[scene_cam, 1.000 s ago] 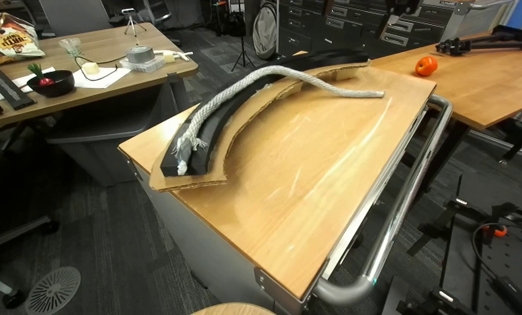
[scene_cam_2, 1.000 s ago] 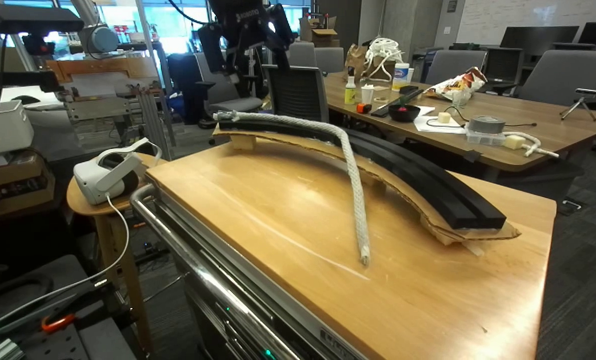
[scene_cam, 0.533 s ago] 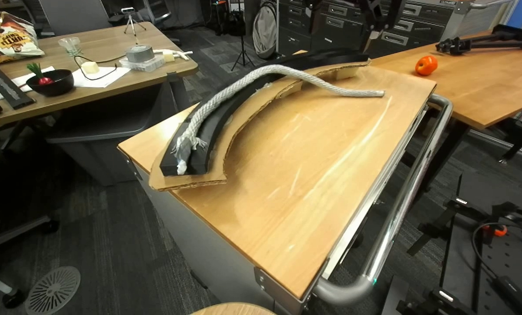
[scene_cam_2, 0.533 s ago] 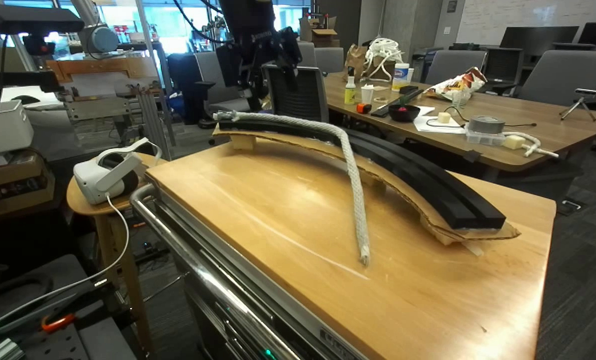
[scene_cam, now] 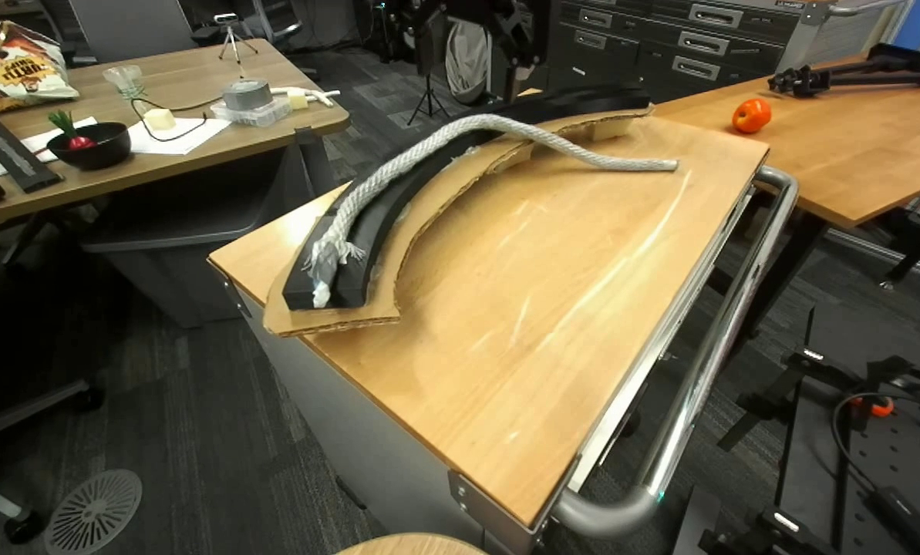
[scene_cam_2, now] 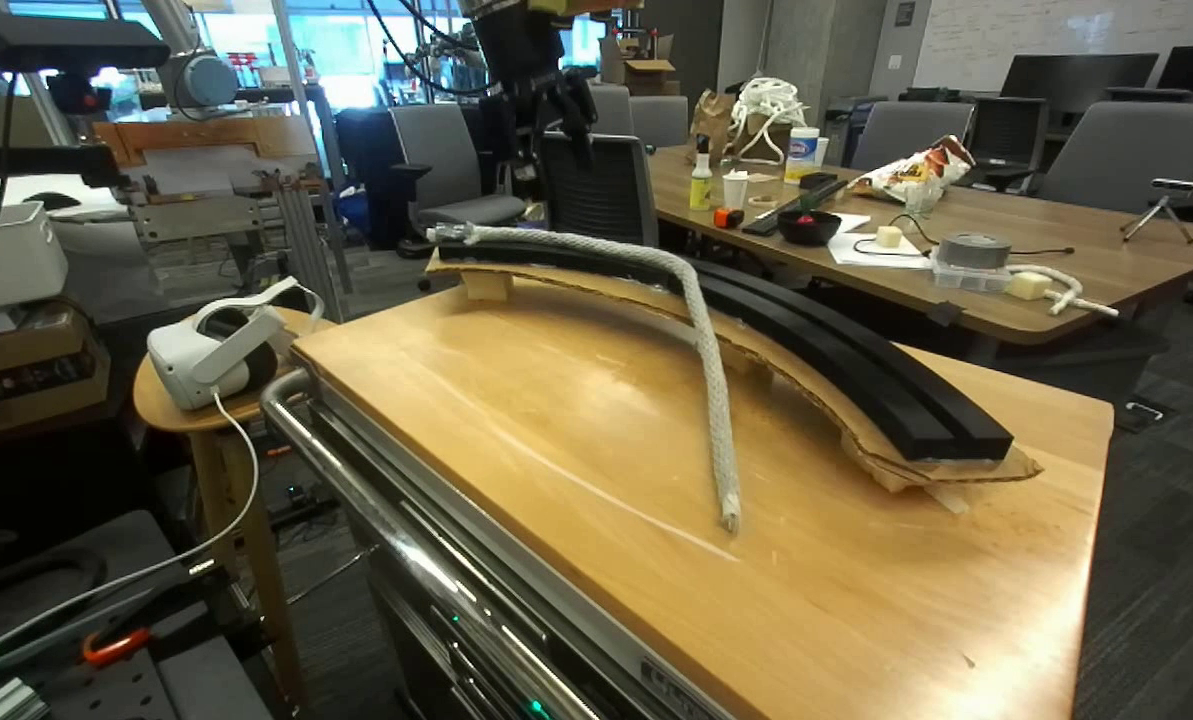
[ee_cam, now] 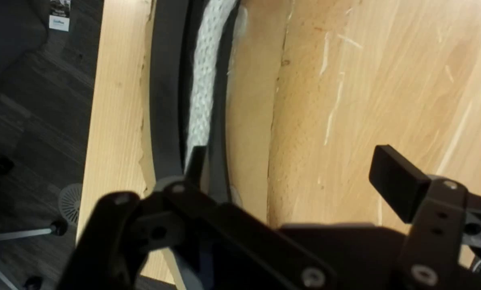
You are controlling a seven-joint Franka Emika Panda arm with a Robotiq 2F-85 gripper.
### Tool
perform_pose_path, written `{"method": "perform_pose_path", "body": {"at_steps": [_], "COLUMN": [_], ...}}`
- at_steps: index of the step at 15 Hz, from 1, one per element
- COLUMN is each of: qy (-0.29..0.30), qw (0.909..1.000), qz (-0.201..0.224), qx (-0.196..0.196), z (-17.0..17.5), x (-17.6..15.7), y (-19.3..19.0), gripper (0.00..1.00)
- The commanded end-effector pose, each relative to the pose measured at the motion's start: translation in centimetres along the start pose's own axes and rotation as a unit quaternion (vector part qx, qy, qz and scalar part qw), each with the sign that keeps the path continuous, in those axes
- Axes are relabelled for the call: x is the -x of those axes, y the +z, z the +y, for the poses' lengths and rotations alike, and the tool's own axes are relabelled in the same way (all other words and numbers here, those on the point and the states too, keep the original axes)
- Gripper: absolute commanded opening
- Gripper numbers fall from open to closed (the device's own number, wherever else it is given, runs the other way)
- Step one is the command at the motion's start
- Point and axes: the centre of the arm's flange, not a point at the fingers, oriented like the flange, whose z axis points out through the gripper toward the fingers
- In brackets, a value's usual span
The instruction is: Put the rope on the table
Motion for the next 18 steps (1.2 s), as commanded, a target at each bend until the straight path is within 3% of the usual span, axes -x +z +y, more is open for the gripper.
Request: {"method": "perform_pose_path", "body": {"at_steps": [1, 2, 10, 14, 16, 17, 18], "qy": [-0.048, -0.024, -0.059, -0.097, -0.113, -0.121, -0.131], "qw": [0.9983, 0.9996, 0.9974, 0.9947, 0.9933, 0.9924, 0.9913], "qz": [0.021, 0.007, 0.004, -0.014, -0.018, -0.016, -0.014], "qx": [-0.023, -0.01, -0.04, -0.031, -0.019, -0.012, -0.006], "z": [3.6, 1.2, 2.6, 4.1, 4.6, 4.8, 4.9], "x": [-1.7, -1.5, -3.0, -6.4, -8.0, -8.7, -9.4], "y": [0.1, 0.5, 4.3, 4.4, 3.6, 3.1, 2.5], "gripper": [1.0, 1.0, 1.0, 0.8, 0.65, 0.5, 0.52]}}
